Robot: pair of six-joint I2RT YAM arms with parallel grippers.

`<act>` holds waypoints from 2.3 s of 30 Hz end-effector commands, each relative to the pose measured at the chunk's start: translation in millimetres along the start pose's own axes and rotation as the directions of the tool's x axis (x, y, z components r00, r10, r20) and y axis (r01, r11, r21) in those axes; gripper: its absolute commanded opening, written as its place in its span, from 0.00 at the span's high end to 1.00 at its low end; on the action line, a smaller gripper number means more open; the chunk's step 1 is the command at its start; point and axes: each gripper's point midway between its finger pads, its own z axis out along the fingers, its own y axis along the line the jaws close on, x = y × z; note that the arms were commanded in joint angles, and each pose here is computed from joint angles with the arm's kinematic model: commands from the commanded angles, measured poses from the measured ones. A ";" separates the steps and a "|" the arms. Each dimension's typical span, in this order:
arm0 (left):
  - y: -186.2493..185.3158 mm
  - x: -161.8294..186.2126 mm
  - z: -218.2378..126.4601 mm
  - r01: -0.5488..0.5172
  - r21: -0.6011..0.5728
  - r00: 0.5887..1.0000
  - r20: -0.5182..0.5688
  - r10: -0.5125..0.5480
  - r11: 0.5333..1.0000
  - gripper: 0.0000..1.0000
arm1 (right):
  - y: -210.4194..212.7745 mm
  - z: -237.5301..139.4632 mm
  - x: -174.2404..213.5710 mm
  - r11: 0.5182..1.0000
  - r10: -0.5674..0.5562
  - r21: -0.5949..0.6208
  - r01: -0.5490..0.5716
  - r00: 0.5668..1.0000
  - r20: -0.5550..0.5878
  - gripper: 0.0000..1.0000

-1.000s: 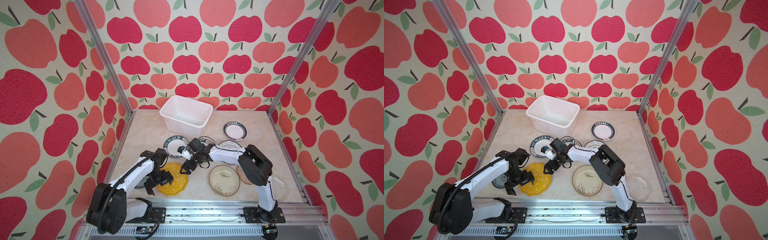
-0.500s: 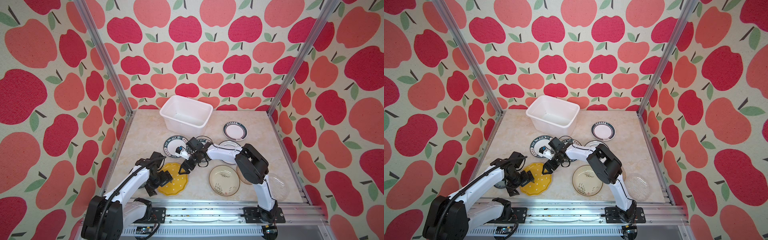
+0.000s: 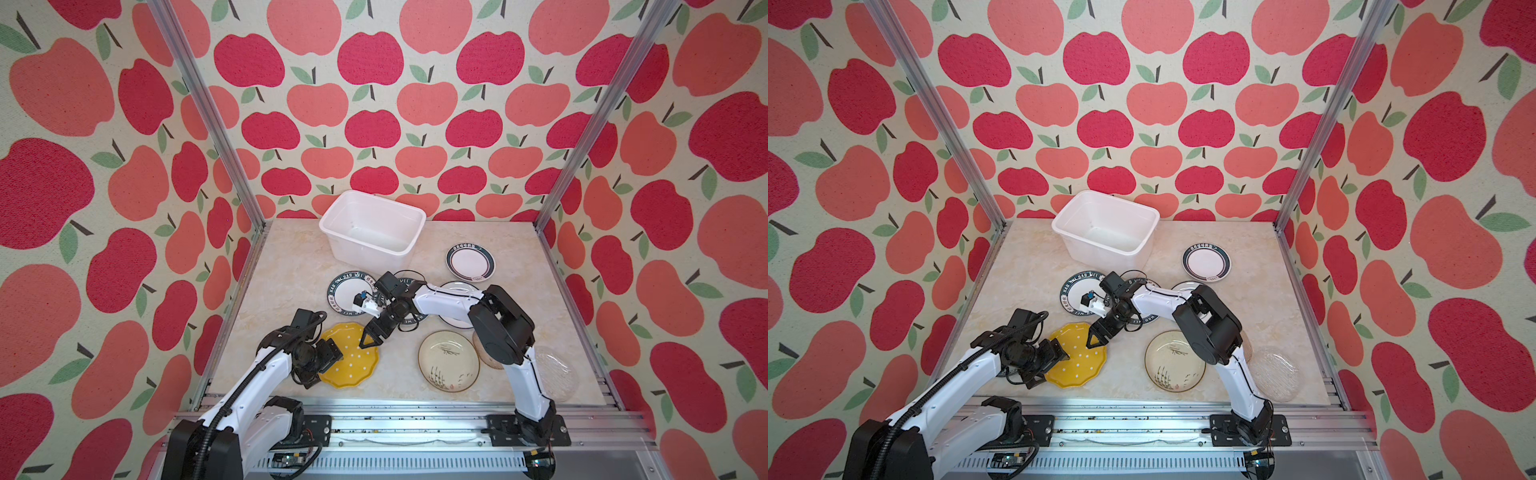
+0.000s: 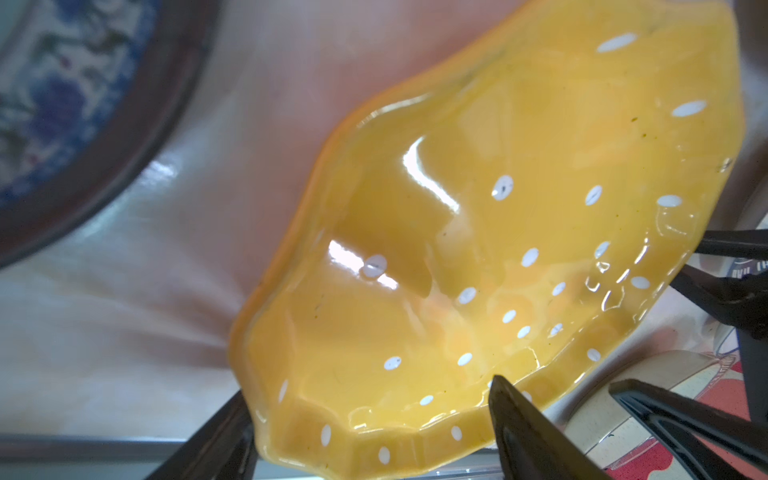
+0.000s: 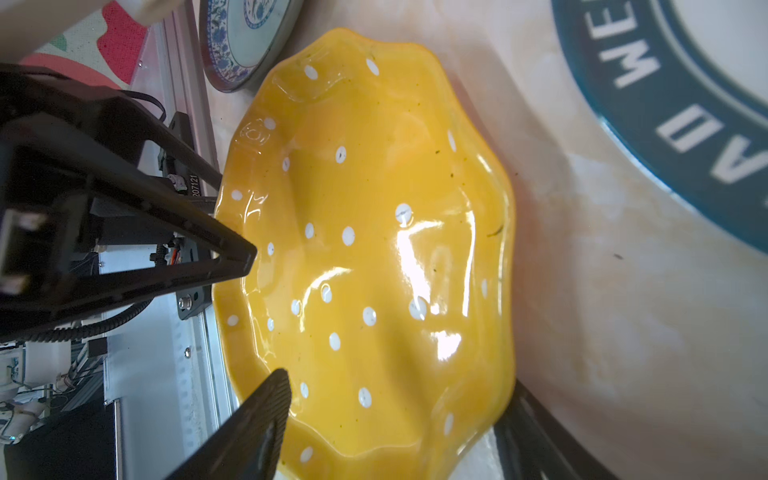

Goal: Place the plates into the plastic bin on the countertop

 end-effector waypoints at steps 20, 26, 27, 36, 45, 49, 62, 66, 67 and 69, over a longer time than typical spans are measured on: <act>-64.8 -16.4 0.0 -0.139 0.285 0.990 0.021 0.138 0.949 0.21 | 10.9 -22.4 2.3 0.981 0.043 -0.192 -0.023 0.994 0.099 0.33; -71.8 -18.3 -1.5 -0.135 0.332 0.990 0.014 0.138 0.934 0.21 | 16.5 -32.2 -4.8 0.977 0.022 -0.214 0.006 0.992 0.127 0.34; -73.8 -17.9 -1.9 -0.135 0.345 0.990 0.010 0.141 0.929 0.21 | 16.8 -33.5 -5.5 0.975 0.020 -0.220 0.010 0.991 0.135 0.34; -78.8 -22.7 -6.6 -0.144 0.361 0.989 0.009 0.151 0.921 0.21 | 18.8 -49.0 -15.7 0.976 0.016 -0.218 0.026 0.983 0.185 0.38; -72.4 -22.0 -4.8 -0.148 0.319 0.986 -0.021 0.163 0.936 0.22 | 25.8 -61.9 -19.6 0.981 -0.008 -0.188 0.048 0.978 0.210 0.40; -71.9 -21.9 -4.0 -0.145 0.316 0.987 -0.026 0.161 0.938 0.22 | 21.5 -60.9 -16.8 0.986 0.001 -0.166 0.034 0.979 0.205 0.45; -77.7 -24.6 -5.5 -0.152 0.335 0.986 -0.019 0.168 0.930 0.22 | 15.7 -38.3 -4.8 0.991 0.028 -0.131 -0.014 0.994 0.108 0.42; -78.9 -24.9 -4.5 -0.156 0.340 0.985 -0.019 0.173 0.927 0.22 | 15.8 -32.1 -2.4 0.993 0.031 -0.117 -0.021 0.996 0.083 0.40; -78.8 -25.0 -4.4 -0.156 0.342 0.985 -0.017 0.173 0.927 0.22 | 17.2 -30.5 -1.6 0.993 0.030 -0.117 -0.021 0.997 0.076 0.40; -79.1 -24.6 -5.0 -0.160 0.346 0.984 -0.013 0.176 0.924 0.22 | 19.5 -28.8 -0.2 0.993 0.022 -0.115 -0.014 0.997 0.068 0.39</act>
